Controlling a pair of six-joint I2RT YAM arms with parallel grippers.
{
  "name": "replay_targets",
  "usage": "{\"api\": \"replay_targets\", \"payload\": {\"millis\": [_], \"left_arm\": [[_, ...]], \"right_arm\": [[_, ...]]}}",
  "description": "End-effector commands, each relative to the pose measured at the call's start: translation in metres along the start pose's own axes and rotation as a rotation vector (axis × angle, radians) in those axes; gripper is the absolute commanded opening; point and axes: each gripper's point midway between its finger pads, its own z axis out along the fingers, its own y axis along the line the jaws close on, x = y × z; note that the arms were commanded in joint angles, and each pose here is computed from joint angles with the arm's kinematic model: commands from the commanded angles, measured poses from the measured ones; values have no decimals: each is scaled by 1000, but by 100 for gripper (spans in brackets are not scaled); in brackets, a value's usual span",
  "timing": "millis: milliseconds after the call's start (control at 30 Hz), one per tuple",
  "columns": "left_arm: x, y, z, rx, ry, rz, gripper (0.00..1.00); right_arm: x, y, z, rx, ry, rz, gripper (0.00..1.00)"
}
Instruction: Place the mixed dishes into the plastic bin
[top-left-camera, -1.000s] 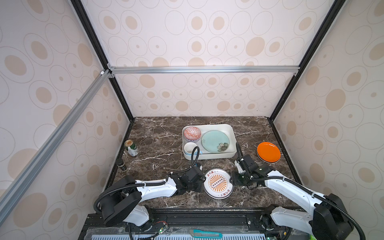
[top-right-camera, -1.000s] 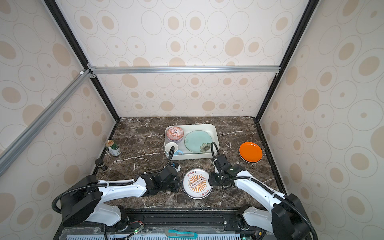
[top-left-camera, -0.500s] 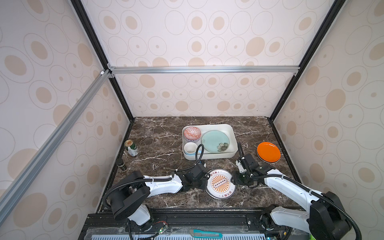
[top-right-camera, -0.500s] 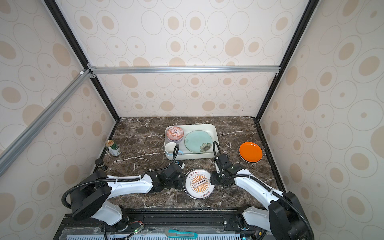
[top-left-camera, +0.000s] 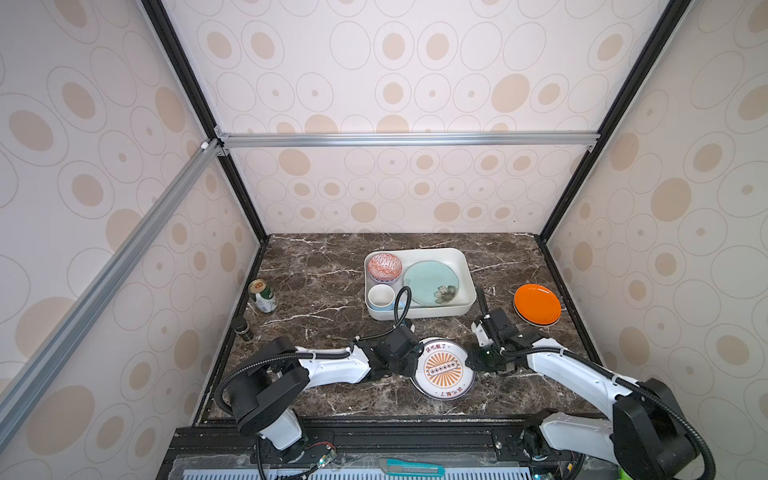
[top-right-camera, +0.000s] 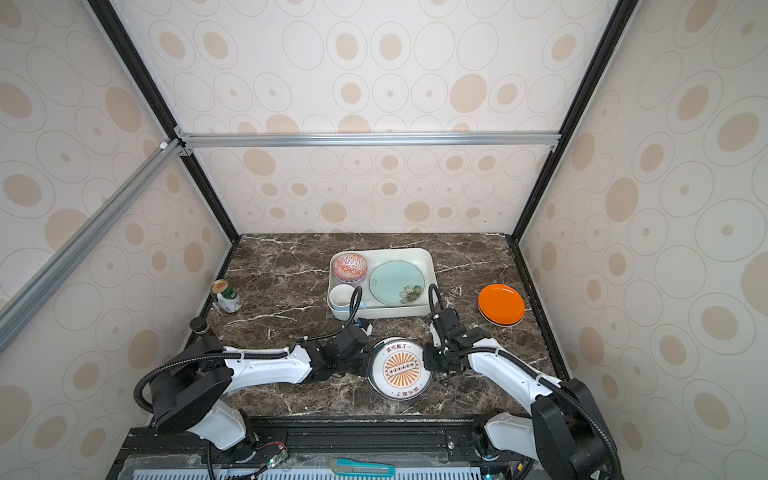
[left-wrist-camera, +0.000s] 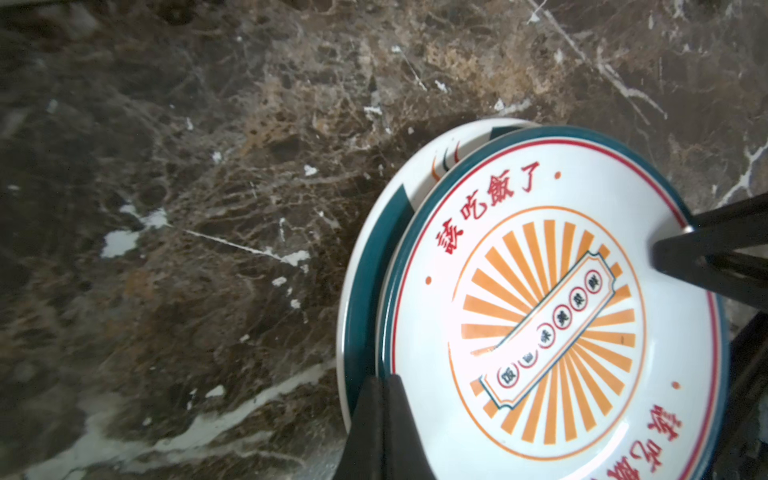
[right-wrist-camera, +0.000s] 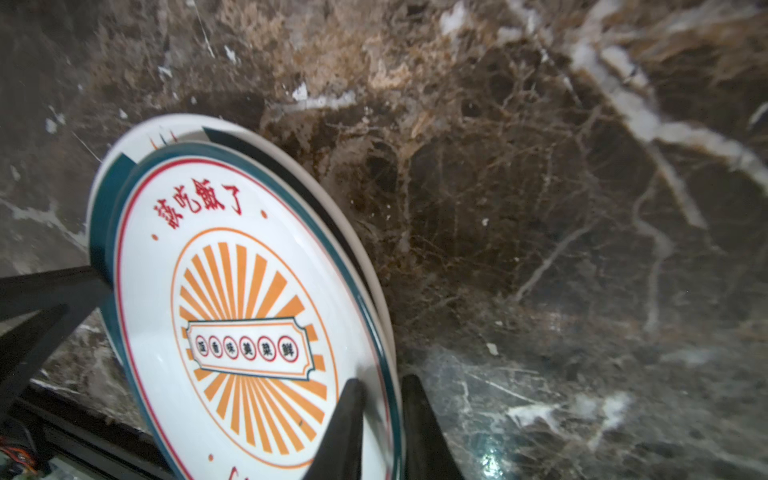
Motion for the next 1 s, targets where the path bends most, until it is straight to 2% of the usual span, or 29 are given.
{"api": "replay_targets", "payload": {"millis": [0, 167, 267, 433, 467, 733, 967], "left_arm": [[5, -2, 6, -6, 26, 25, 5], [2, -3, 8, -9, 22, 27, 7], [-5, -3, -1, -24, -4, 34, 16], [-27, 2, -30, -65, -84, 41, 41], [-32, 4, -37, -70, -102, 37, 50], [-63, 16, -95, -79, -233, 12, 99], [-80, 28, -139, -89, -318, -16, 99]], "right_arm": [[6, -2, -4, 3, 11, 9, 14], [5, 1, -10, -12, 10, 11, 4], [3, 5, -14, -37, 10, 14, 0], [-5, 16, -23, -93, 1, 22, 0], [-8, 18, -25, -99, -3, 20, 0], [-25, 36, -44, -155, -23, 13, 0], [-39, 58, -65, -235, -46, -4, 0]]}}
